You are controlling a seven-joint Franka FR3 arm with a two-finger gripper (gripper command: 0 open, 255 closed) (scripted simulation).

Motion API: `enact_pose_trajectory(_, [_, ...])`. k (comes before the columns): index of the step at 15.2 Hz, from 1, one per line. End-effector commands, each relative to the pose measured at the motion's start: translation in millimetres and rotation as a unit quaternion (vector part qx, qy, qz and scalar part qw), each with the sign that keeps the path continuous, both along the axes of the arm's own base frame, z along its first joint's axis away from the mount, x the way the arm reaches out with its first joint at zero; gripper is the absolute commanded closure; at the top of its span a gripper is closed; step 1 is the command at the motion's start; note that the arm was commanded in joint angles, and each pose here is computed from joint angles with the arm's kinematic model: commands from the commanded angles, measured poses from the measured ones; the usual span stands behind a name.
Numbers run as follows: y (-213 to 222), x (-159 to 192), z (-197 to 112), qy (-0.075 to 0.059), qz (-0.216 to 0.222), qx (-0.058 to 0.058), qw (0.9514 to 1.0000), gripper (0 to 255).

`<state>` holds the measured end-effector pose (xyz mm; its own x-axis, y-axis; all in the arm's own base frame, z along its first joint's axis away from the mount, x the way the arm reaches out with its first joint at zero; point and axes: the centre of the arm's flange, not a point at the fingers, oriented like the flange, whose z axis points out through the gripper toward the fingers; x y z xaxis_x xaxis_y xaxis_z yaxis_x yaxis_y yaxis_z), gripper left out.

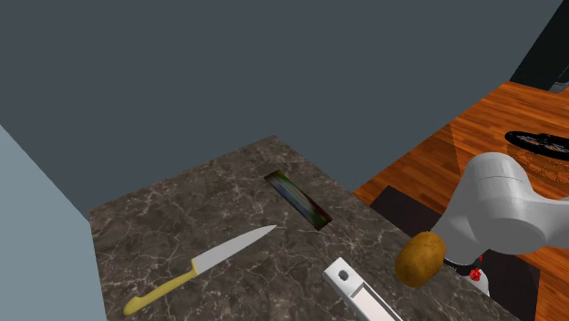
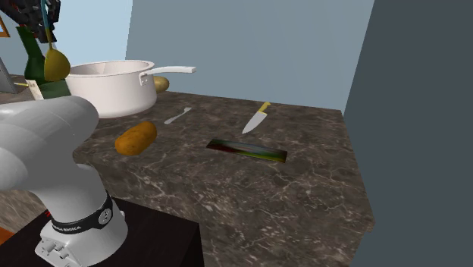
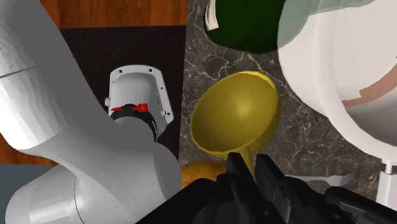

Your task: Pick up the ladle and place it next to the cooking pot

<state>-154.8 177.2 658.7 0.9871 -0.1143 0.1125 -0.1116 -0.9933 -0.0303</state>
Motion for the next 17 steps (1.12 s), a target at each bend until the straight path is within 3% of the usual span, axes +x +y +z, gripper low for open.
enact_pose_trajectory(1, [1,-30,-1,0.000,0.000,-0.001,1.0000,255])
enact_pose_trajectory(17, [14,-241,-1,0.000,0.000,-0.001,1.0000,255])
